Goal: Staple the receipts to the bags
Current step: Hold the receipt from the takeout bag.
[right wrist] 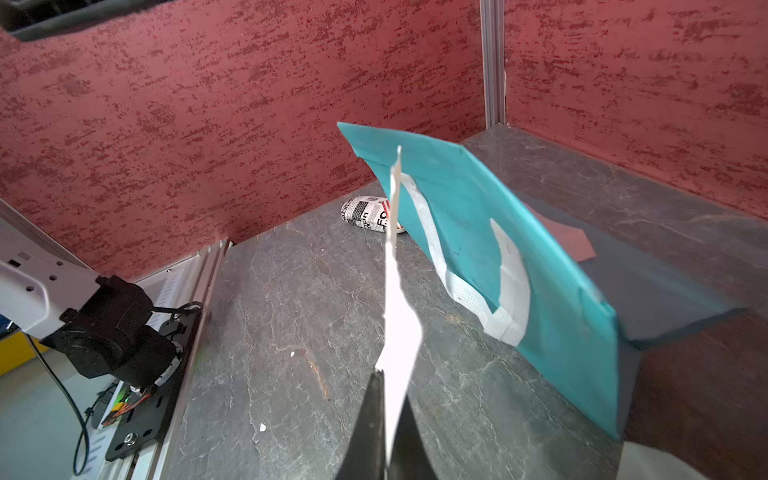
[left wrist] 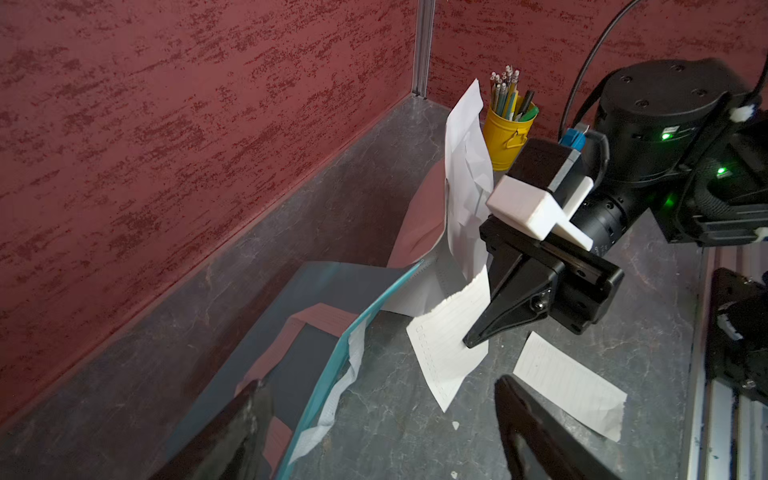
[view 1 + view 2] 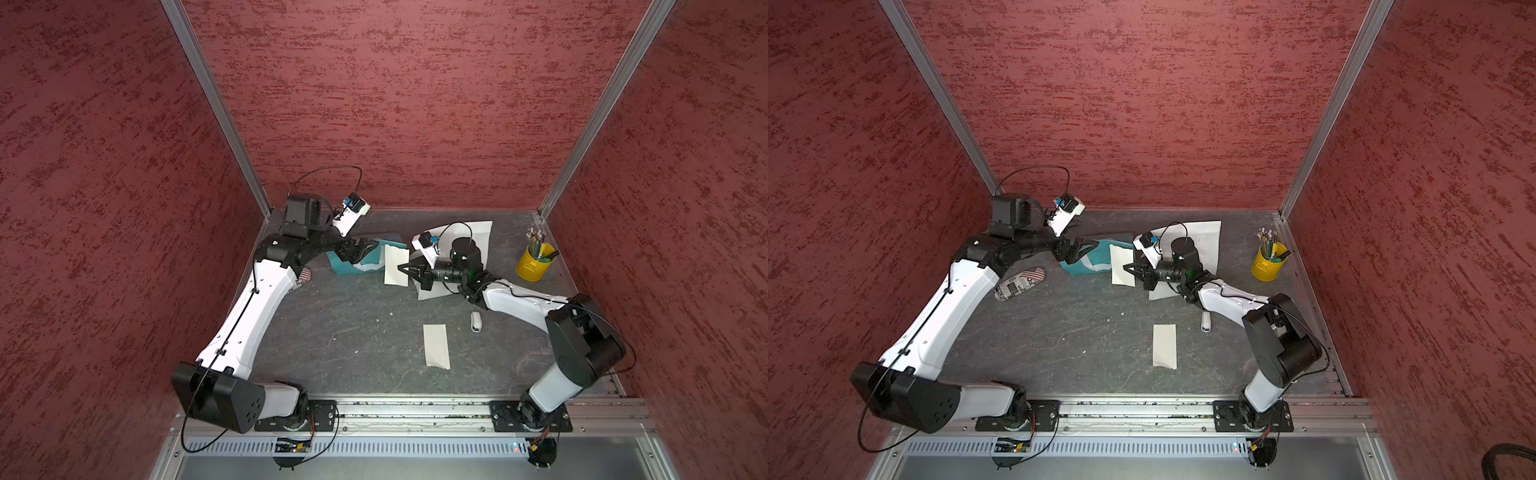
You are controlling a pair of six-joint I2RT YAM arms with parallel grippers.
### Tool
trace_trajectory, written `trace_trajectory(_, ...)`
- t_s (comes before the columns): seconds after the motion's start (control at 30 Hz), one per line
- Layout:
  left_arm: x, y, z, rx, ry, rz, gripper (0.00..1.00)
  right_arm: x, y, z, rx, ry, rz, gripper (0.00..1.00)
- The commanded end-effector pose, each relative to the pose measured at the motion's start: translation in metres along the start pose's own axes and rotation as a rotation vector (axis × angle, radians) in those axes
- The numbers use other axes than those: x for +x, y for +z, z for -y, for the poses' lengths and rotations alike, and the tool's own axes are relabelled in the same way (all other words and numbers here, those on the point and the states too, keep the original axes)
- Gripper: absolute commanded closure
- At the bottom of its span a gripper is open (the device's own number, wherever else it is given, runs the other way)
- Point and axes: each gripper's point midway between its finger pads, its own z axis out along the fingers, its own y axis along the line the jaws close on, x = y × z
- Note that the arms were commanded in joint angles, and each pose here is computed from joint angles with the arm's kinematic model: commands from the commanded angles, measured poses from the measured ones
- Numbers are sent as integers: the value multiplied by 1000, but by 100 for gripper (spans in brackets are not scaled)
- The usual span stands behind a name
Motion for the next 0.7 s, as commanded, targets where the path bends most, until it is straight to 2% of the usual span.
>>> trace_trajectory(0.0,0,8,5,84,77,8,24,4,10,7,14,-27,-25,100)
trace_trajectory(0.13,14,24,10,174,100,-6,36,2,16,16,25,-33,-18,100)
trace_trajectory(0.4,28,44,-1,227,119,-33,32,0,30,28,14,-23,-17,100)
trace_trajectory(0.67,37,60,-9,241,126,-76,34,-3,31,40,8,12,-1,100)
